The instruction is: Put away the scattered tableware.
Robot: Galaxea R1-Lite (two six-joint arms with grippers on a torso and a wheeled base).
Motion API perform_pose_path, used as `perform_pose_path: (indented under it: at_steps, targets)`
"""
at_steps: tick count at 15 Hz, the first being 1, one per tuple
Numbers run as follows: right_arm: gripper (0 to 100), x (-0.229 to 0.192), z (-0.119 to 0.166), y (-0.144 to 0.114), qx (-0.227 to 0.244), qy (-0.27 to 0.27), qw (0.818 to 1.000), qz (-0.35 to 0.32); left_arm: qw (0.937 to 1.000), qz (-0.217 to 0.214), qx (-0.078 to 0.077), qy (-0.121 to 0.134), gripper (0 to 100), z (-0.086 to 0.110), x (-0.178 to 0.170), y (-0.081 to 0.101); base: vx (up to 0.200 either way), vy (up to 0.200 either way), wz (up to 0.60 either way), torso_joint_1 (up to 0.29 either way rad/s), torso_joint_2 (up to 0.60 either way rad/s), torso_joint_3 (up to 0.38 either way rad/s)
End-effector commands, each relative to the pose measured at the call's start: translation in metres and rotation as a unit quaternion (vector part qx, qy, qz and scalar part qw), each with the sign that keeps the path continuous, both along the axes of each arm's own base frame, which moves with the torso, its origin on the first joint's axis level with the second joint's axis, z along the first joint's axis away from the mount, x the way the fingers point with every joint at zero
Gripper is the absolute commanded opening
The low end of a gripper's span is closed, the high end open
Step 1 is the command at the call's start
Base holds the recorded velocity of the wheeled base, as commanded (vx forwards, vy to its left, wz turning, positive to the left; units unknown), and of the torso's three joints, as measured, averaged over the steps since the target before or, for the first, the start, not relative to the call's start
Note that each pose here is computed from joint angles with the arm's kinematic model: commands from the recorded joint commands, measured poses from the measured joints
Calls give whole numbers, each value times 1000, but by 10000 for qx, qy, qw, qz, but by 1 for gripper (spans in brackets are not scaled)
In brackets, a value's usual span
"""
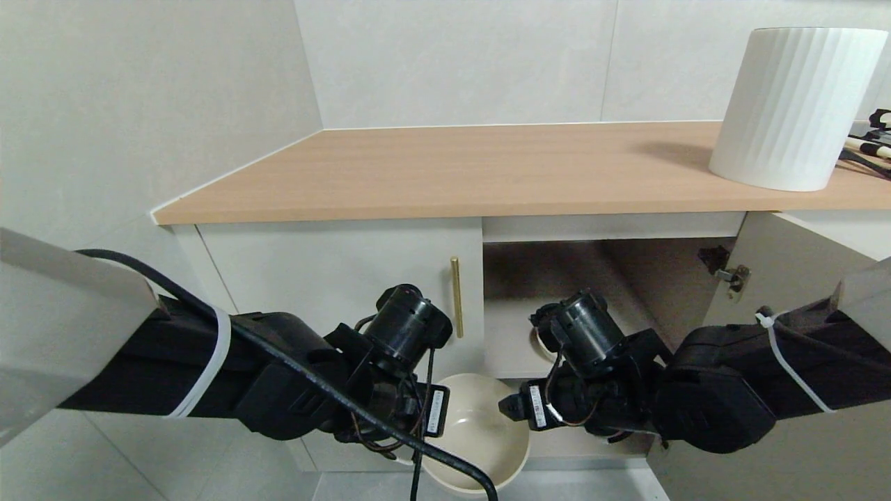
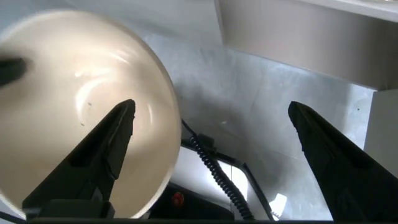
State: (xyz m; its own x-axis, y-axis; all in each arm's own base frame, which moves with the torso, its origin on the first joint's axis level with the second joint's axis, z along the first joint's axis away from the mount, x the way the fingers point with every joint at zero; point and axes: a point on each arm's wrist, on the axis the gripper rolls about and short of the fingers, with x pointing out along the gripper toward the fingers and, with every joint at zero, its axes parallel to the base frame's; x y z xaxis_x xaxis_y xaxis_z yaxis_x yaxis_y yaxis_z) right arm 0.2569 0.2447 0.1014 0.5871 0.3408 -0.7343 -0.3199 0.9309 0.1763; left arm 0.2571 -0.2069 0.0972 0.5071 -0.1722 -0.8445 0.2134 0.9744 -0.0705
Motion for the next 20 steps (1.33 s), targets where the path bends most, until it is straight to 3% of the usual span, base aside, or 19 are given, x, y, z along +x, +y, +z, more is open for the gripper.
perform_pose_path:
  at_steps: [1, 5, 6, 20]
  targets:
    - [100, 2, -6, 2, -50, 53, 10000, 0, 10000, -3, -16, -19, 0, 1, 0, 0, 0, 0, 0, 0, 0, 0]
    - [100, 2, -9, 2, -78, 90, 9999, 5, 10000, 1, -26, -41, 0, 3, -1, 0, 0, 0, 0, 0, 0, 0]
    - [0, 2, -9, 3, -74, 94, 9999, 18, 10000, 1, -26, -41, 0, 3, -1, 0, 0, 0, 0, 0, 0, 0]
    - [0, 0, -8, 4, -42, 99, 9999, 34, 10000, -5, 3, -13, 0, 0, 0, 0, 0, 0, 0, 0, 0, 0]
